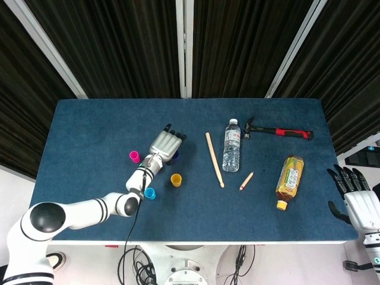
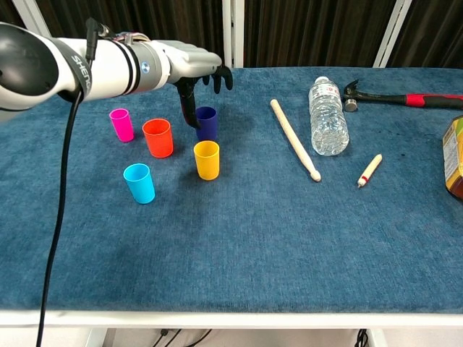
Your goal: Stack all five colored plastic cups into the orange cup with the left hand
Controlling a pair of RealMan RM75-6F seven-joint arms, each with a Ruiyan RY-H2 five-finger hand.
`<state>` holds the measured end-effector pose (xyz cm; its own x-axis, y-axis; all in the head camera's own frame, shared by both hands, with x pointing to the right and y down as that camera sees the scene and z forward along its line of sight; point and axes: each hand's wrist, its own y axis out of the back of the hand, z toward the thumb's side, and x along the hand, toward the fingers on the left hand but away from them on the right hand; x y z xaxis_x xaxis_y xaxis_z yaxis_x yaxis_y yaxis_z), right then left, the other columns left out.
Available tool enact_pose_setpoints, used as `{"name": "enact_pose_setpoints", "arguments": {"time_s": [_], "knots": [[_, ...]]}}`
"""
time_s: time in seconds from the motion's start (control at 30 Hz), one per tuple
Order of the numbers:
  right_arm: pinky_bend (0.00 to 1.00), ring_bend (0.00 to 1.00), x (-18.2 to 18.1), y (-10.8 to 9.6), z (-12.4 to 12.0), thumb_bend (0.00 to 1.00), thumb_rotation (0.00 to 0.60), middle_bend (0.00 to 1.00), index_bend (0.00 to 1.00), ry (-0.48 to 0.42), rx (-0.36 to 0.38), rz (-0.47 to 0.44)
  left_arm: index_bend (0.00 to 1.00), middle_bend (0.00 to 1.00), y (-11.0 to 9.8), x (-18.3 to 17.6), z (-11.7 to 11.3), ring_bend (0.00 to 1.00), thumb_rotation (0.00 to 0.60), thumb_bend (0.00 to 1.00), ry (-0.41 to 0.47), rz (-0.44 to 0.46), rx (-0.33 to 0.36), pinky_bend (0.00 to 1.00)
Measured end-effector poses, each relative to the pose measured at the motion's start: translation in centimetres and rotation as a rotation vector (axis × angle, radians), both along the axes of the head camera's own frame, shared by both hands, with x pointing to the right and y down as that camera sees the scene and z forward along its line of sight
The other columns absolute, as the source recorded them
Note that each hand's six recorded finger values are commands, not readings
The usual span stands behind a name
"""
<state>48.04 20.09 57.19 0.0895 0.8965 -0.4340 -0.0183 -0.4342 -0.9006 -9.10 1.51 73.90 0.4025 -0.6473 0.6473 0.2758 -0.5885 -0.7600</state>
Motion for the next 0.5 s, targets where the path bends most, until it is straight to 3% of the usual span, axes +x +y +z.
{"name": "enact_pose_setpoints", "arguments": {"time_s": [0.3,0.5], "knots": [[0.0,0.0,0.4,-0.1,0.2,0.33,0.6,0.0,0.0,0.002,-0.005,0.009,0.32,0.33,0.4,-0.2,1.2,0.4,0.6,0.17,0.011,0.012,0.002,0.03],[0.0,0.0,1.0,-0.1,0.5,0.33,0.6,0.0,0.0,0.014,-0.022,0.028,0.35,0.36,0.8,0.0,1.8,0.42,0.6,0.19,0.029,0.033,0.005,0.04]]}}
